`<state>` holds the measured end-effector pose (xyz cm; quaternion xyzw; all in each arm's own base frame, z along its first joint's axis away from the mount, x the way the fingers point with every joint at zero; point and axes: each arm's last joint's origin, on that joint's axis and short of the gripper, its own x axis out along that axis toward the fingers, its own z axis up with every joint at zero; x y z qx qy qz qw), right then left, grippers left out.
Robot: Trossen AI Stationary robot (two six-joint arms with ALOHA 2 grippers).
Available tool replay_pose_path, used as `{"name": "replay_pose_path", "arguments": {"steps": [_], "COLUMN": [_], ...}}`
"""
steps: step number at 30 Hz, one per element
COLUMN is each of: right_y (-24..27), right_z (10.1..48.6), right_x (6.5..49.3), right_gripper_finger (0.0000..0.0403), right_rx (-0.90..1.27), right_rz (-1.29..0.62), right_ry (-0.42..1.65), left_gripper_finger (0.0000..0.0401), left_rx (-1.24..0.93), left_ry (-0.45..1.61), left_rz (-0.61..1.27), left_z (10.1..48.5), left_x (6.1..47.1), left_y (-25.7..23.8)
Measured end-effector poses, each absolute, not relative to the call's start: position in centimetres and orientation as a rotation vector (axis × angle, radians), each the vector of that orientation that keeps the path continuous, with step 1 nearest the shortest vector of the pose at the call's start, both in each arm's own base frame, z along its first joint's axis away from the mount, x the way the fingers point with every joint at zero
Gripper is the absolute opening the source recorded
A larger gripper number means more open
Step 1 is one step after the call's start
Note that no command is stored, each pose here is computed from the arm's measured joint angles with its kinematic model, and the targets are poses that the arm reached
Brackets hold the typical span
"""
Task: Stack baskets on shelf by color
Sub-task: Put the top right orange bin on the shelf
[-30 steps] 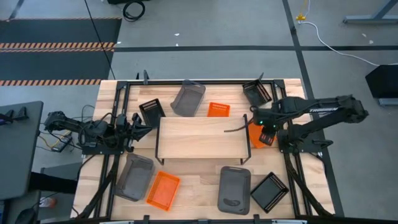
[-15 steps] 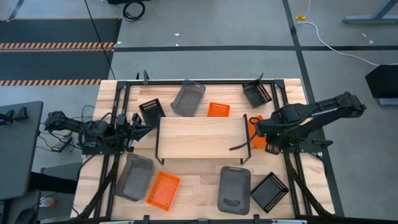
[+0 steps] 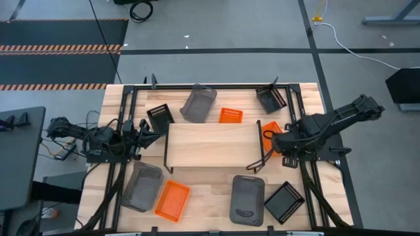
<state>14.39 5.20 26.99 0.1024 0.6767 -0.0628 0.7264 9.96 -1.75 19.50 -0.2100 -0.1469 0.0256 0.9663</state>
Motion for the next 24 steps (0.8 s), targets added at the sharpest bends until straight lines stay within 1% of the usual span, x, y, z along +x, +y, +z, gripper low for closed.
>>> {"name": "replay_pose_path", "arguments": {"steps": [6, 9, 12, 17, 19, 21, 24], "right_y": [6.2, 6.6, 6.8, 7.5, 7.8, 8.1, 8.2], "right_z": [26.9, 26.8, 26.8, 26.4, 25.8, 24.8, 22.7], "right_x": [14.5, 14.4, 14.4, 14.7, 15.0, 15.2, 15.1], "right_gripper_finger": [0.0109, 0.0122, 0.0152, 0.0223, 0.0246, 0.0260, 0.0266], "right_rx": [0.132, 0.100, 0.092, 0.047, 0.043, 0.054, 0.080], "right_rz": [-0.107, -0.102, -0.098, -0.097, -0.102, -0.117, -0.195], "right_ry": [1.442, 1.443, 1.447, 1.446, 1.446, 1.456, 1.510], "left_gripper_finger": [0.0036, 0.0036, 0.0035, 0.0036, 0.0036, 0.0035, 0.0034], "left_rx": [-0.428, -0.423, -0.411, -0.411, -0.411, -0.411, -0.411], "left_ry": [-0.292, -0.297, -0.307, -0.305, -0.305, -0.304, -0.304], "left_rz": [0.022, 0.013, 0.008, 0.007, 0.007, 0.007, 0.006], "left_z": [19.5, 19.6, 19.7, 19.7, 19.7, 19.7, 19.7], "left_x": [9.9, 9.9, 9.8, 9.8, 9.8, 9.8, 9.8], "left_y": [-2.0, -2.1, -2.2, -2.2, -2.2, -2.2, -2.2]}}
